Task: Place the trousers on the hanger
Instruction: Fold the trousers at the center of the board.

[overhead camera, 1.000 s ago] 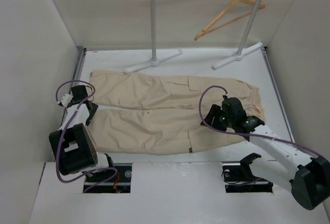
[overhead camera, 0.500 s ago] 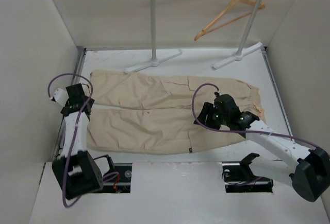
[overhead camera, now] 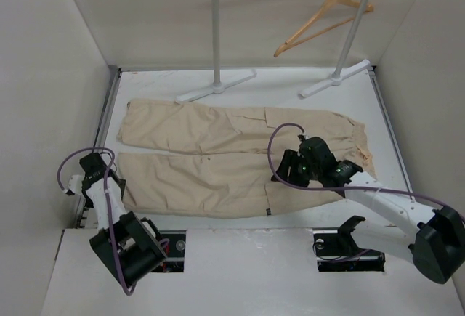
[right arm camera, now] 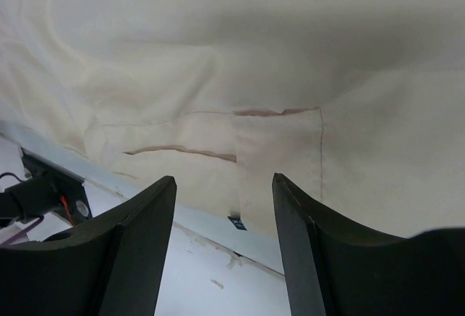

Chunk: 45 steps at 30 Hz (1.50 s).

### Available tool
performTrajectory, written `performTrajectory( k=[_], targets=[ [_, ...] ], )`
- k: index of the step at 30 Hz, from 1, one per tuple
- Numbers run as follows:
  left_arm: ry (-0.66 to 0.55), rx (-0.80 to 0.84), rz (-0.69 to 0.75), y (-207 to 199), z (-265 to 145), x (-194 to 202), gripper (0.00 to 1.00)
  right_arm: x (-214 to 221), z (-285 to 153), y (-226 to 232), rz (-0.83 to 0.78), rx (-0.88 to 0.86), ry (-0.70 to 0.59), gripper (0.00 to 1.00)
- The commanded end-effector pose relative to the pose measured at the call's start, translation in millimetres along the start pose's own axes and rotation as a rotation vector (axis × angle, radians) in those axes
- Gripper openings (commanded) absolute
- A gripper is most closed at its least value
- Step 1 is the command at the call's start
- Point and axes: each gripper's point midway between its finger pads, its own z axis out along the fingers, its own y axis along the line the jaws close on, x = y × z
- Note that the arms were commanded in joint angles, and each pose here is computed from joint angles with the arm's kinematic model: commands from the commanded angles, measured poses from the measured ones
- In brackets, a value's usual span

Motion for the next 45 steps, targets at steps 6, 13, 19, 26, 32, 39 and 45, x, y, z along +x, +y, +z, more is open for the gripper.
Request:
performTrajectory(
  k=[6, 13, 19, 26, 32, 39, 45],
  targets=[
    [0.036, -0.006, -0.04, -13, 27, 5, 0.43, -4, -9, 9, -0.032, -0.055, -0.034, 0.62],
    [0.02, 0.063, -0.127, -22, 20, -4, 0.02, -16, -21, 6, 0.007, -0.047, -0.088, 0.61],
    [-0.145, 0.069, -0.129, -3, -48, -32, 0.0, -30, -37, -43, 0.135, 0.142, -0.178, 0.45],
    [-0.251, 0.091, -0.087, -8, -70, -48, 0.01, -57, -86, -111, 0.365, 0.34, -0.386, 0.16],
    [-0.291, 0.209, -0.084, -37, -97, -61, 0.01, -78, -110, -163, 0.532, 0.571, -0.472, 0.51],
    [-0.325, 0.353, -0.05, -77, -130, -67, 0.02, -101, -134, -228, 0.679, 0.889, -0.519, 0.55],
    [-0.279, 0.431, -0.063, -98, -132, -56, 0.02, -68, -151, -264, 0.786, 1.032, -0.509, 0.53]
  ],
)
